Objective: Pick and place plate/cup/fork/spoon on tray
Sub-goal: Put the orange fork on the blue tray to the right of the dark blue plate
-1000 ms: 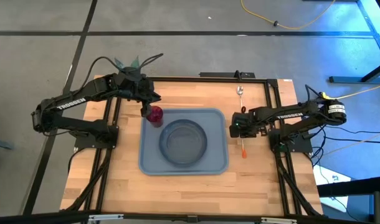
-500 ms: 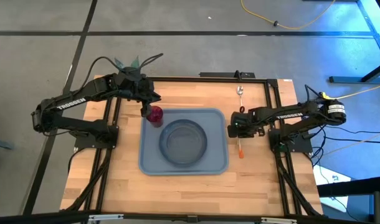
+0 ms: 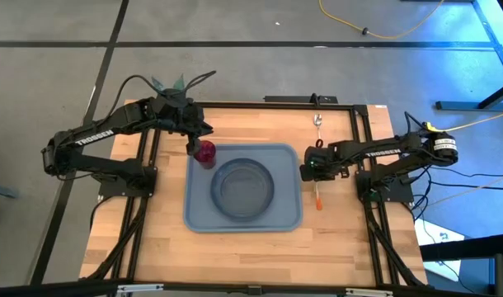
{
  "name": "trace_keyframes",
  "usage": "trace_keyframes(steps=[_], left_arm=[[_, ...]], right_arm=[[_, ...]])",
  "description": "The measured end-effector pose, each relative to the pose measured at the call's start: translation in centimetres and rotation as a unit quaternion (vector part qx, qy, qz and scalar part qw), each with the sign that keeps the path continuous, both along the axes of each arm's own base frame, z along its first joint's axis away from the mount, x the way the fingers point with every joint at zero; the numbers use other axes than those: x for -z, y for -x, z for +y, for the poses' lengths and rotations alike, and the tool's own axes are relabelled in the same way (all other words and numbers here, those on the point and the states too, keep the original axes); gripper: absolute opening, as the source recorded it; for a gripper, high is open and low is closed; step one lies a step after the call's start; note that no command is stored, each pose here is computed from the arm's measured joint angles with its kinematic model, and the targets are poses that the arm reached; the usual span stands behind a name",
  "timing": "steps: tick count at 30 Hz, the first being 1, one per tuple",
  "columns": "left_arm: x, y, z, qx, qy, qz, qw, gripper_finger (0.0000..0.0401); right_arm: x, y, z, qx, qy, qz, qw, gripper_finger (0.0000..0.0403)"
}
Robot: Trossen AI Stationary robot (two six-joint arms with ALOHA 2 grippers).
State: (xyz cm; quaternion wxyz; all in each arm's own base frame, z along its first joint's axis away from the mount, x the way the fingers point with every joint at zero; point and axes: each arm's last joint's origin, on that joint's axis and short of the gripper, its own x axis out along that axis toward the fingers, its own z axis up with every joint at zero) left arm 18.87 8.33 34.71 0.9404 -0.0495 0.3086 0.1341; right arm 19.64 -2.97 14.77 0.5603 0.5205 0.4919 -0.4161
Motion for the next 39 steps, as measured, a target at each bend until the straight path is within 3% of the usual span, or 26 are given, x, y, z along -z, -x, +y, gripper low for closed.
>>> trace_keyframes(steps=[22, 26, 33, 39], left_arm=[[0.0, 0.0, 0.0, 0.0, 0.001, 0.0, 1.0, 0.0047], [0.0, 0.0, 0.0, 0.0, 0.001, 0.0, 1.0, 0.0047], [0.0, 0.0, 0.0, 0.0, 0.001, 0.0, 1.0, 0.0047], [0.0, 0.0, 0.0, 0.001, 0.0, 0.0, 1.0, 0.0047]], right_arm=[[2.0, -1.0, -0.2, -0.013, 0.009, 0.028, 0.999, 0.0072], [2.0, -1.0, -0.2, -0.037, 0.013, 0.03, 0.999, 0.0071], [2.1, -0.9, -0.2, -0.029, 0.017, 0.036, 0.999, 0.0016], [2.0, -0.9, -0.2, -0.03, 0.019, 0.036, 0.999, 0.0009]])
